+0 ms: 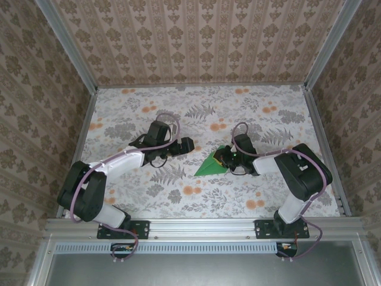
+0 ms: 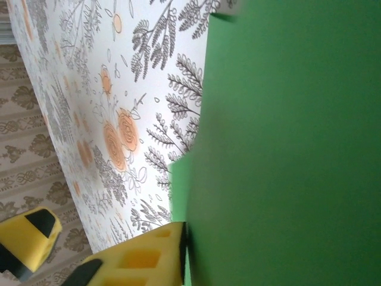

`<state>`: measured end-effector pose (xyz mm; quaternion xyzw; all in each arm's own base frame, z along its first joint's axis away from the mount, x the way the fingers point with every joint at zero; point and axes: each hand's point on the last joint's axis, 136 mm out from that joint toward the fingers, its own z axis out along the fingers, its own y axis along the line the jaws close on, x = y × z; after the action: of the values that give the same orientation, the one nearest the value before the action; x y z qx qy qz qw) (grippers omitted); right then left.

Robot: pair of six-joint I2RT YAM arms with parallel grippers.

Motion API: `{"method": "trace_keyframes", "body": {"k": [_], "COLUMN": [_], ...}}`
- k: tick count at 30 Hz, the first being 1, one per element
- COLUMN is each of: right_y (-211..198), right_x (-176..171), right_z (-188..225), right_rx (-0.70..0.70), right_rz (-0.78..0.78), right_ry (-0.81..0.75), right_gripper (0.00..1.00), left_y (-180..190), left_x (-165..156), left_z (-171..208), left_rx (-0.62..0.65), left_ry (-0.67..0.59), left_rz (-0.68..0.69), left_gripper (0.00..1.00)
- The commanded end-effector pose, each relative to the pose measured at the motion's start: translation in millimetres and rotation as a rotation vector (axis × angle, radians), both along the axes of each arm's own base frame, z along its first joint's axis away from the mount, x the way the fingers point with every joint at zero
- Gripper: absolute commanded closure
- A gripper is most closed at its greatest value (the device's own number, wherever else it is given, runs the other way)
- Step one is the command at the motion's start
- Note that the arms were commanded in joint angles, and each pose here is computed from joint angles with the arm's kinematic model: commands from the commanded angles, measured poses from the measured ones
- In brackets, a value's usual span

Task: Fold a paper plane with a square sheet of paper (pick it up from the middle)
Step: Pick up the paper from the center of the table.

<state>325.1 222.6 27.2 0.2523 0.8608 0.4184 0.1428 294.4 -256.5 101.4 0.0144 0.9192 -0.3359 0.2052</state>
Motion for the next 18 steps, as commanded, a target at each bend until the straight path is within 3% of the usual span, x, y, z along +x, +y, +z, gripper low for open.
{"method": "trace_keyframes", "body": {"k": [1,11,14,18], "right_y": [2,23,36,50], "right_x": [11,35,38,42], "right_z": [23,145,177,207], "right_rx": [0.012,0.213,0.288,0.397], "right_rz": [-0.001,0.185,0.265,0.333], "right_ry": [-0.093,-0.458,-0.508,-0.545], "right_gripper": [0.85,0.9,0.9,0.89], "left_y": [4,-20,-34,-41], "left_x": [-5,-18,-21,-22], "left_z": [2,47,71,81], "left_rx": [-0.039,-0.289,-0.415,-0.461], "left_ry": [0.034,0.081,0.072,0.08], "left_rz": [0.011,-0.089,-0.149,-0.187], "left_gripper": [0.0,0.0,0.0,0.0]}}
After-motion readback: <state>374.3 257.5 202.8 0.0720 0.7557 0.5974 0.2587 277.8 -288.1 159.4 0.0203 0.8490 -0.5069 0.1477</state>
